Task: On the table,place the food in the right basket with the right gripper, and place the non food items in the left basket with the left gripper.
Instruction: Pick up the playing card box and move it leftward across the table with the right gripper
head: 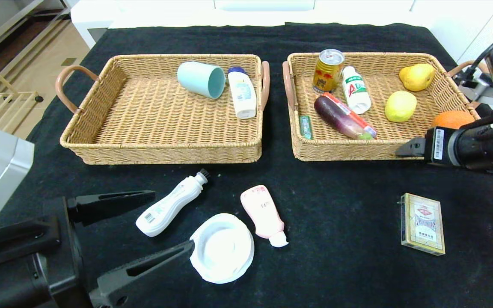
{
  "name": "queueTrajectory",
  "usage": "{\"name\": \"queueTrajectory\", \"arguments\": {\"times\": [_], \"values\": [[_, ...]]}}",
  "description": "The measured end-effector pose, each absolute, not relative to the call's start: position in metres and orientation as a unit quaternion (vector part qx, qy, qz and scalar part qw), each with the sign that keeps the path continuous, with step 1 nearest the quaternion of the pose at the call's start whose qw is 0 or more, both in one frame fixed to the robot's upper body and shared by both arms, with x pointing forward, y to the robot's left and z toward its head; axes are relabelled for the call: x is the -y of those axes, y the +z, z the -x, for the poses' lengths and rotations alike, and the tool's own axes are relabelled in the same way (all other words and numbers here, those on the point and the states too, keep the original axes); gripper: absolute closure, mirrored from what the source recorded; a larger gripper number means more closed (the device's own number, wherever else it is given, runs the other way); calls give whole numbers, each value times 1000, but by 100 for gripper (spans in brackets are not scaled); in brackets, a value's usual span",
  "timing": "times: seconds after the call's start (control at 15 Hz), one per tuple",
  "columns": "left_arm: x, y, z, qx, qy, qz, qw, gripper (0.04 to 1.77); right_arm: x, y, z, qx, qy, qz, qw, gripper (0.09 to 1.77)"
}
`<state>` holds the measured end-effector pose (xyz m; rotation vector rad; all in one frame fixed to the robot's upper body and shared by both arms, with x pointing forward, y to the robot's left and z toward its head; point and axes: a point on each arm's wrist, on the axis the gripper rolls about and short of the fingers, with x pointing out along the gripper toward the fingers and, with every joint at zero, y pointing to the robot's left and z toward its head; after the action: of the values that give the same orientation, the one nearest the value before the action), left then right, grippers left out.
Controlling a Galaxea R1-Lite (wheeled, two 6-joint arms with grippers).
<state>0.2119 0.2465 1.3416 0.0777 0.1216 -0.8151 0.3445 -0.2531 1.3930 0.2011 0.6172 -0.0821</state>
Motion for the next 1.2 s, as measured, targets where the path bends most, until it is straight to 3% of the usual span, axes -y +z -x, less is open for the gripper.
{"name": "queueTrajectory", "arguments": {"times": [0.6, 1.2], "values": [[-246, 1340, -213, -63, -396, -39, 915, 9, 273, 1343, -327, -375, -109, -93, 916, 17], [-246, 1340, -212, -64, -396, -39, 915, 9, 267, 1326, -323, -418, -74, -128, 896, 16]]}}
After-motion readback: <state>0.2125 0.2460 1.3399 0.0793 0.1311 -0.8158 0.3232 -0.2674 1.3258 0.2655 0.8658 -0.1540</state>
